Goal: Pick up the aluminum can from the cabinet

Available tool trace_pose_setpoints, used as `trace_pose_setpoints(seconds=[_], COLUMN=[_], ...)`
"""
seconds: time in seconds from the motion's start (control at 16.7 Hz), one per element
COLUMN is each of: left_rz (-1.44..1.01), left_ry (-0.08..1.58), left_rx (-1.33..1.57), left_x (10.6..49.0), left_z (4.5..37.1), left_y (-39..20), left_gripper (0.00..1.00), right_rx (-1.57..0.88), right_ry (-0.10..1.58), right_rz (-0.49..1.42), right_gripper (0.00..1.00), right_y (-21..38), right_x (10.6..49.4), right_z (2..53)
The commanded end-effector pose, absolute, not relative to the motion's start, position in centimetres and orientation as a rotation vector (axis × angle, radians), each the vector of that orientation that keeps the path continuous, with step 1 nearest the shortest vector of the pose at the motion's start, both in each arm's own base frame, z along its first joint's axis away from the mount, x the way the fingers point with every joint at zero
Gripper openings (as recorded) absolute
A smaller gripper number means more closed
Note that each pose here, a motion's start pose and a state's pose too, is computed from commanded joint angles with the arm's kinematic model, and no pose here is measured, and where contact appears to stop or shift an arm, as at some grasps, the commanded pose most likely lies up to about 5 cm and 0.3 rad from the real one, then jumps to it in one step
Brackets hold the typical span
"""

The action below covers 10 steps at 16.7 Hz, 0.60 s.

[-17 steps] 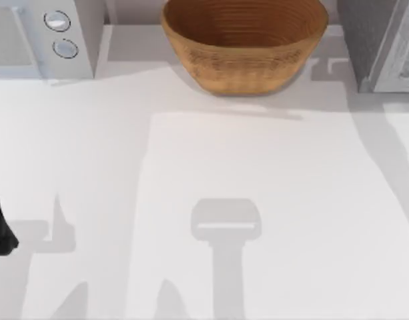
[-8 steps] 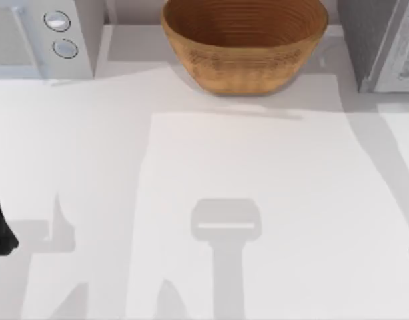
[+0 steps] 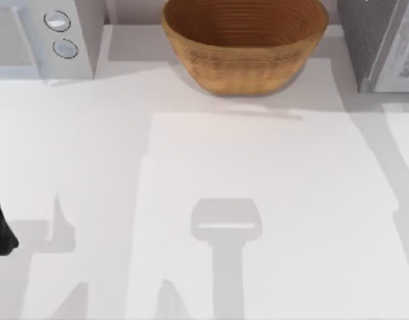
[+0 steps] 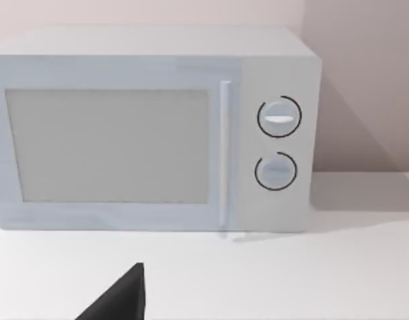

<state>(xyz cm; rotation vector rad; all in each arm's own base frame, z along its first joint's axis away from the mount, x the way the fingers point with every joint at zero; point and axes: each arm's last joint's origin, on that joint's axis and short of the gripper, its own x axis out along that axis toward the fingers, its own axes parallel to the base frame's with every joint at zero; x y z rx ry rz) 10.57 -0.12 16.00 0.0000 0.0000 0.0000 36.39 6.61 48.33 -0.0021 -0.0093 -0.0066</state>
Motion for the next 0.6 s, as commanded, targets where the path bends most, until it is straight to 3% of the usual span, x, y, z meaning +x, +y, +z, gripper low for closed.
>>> trace_pose_setpoints(seconds=[0.24, 0.6], left_rz=[0.0, 0.0], left_ry=[0.0, 0.0], left_rx=[0.0, 0.0], left_x=[10.57, 10.57], left_z=[16.0, 16.0], left_y=[-0.12, -0.12], left_gripper=[1.0, 1.0], right_rx=[-0.002, -0.002], right_ry=[-0.009, -0.009], right_rz=[-0.007, -0.007], right_gripper=[1.0, 0.55], right_y=[6.6, 6.6], right_x=[36.58, 36.58], right_z=[48.31, 48.31])
